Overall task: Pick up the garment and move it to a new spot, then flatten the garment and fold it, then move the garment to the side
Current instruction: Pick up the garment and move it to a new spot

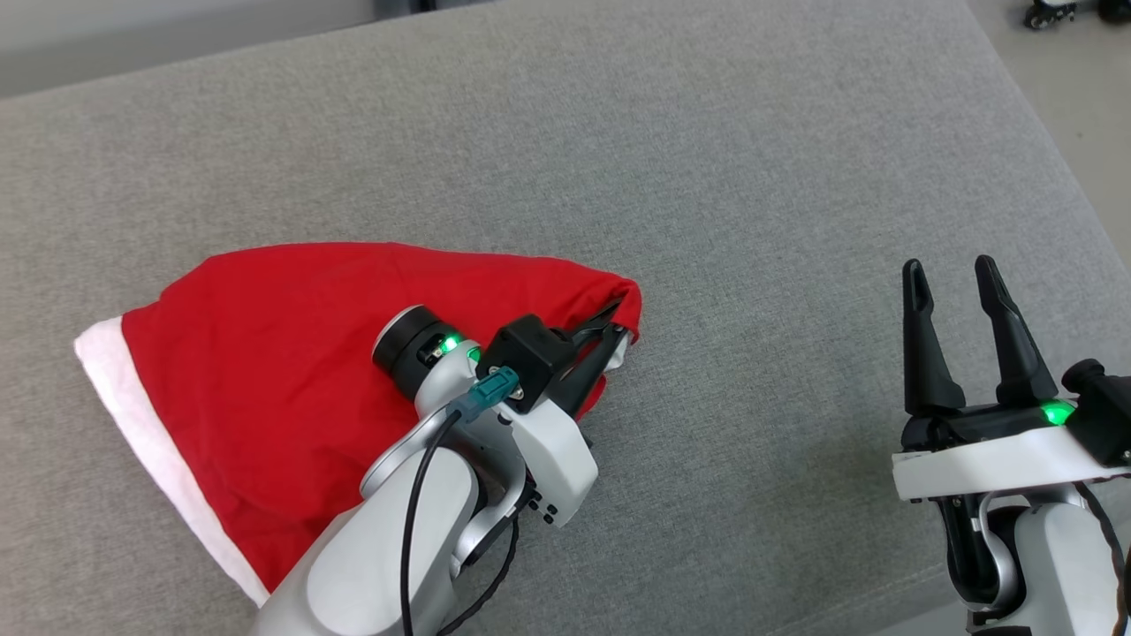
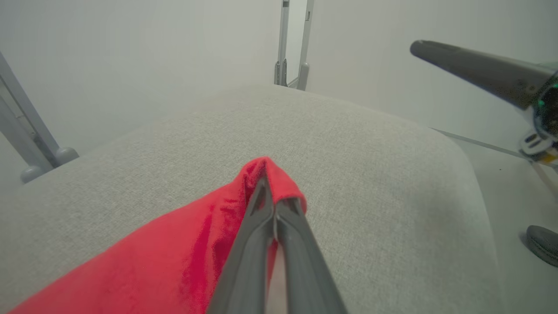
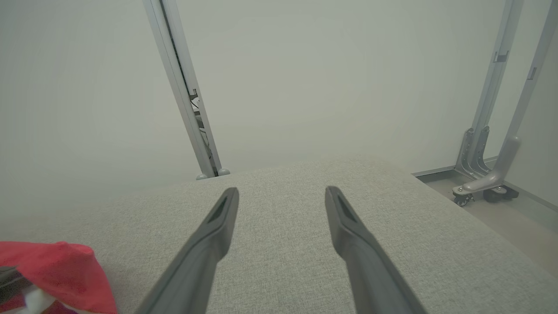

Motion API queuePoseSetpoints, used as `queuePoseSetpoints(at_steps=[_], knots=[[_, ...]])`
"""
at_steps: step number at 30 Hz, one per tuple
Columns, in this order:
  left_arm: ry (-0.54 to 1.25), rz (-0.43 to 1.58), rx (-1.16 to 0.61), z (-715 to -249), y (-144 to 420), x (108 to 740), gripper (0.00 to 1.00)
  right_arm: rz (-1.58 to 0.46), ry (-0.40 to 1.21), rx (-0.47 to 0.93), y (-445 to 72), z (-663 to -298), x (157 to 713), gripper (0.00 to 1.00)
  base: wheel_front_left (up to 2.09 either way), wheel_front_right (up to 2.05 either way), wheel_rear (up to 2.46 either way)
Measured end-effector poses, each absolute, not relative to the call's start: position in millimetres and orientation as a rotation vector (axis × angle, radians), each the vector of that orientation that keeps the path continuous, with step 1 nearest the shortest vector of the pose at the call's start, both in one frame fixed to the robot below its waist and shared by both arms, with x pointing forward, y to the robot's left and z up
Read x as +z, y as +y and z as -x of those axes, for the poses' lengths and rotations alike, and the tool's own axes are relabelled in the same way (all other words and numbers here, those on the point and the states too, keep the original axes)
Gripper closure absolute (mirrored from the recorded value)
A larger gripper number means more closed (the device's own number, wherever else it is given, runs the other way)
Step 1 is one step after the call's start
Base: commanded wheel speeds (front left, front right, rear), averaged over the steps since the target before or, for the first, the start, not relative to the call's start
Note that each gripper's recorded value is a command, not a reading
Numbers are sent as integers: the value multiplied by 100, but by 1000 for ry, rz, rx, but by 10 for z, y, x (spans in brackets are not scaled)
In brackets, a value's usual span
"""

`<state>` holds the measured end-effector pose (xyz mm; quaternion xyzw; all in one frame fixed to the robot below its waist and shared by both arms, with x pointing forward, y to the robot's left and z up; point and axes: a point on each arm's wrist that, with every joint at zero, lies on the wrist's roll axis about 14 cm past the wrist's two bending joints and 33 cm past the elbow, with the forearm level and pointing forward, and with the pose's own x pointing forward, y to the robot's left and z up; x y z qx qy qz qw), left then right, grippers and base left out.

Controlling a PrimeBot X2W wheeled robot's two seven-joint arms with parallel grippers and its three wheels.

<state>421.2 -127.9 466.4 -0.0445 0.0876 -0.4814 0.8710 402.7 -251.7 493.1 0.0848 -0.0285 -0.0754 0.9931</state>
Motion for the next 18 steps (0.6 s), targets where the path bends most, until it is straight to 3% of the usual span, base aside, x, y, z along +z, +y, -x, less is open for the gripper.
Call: queuePoseSetpoints(at_steps=[6,7,8,18], knots=[[271,81,-1045,-4185,-1395,4312,100,-177,-29,-173,-2572,-4058,4812,0,0,0,0],[276,81,-1046,-4182,-1400,4294,57,-178,-28,-172,-2571,-4059,4805,0,0,0,0],[281,81,-1048,-4176,-1398,4279,0,-182,-28,-172,-2566,-4058,4802,0,0,0,0],[127,139,-986,-4234,-1277,4777,0,-194,-82,-145,-2484,-4062,4988,0,0,0,0]])
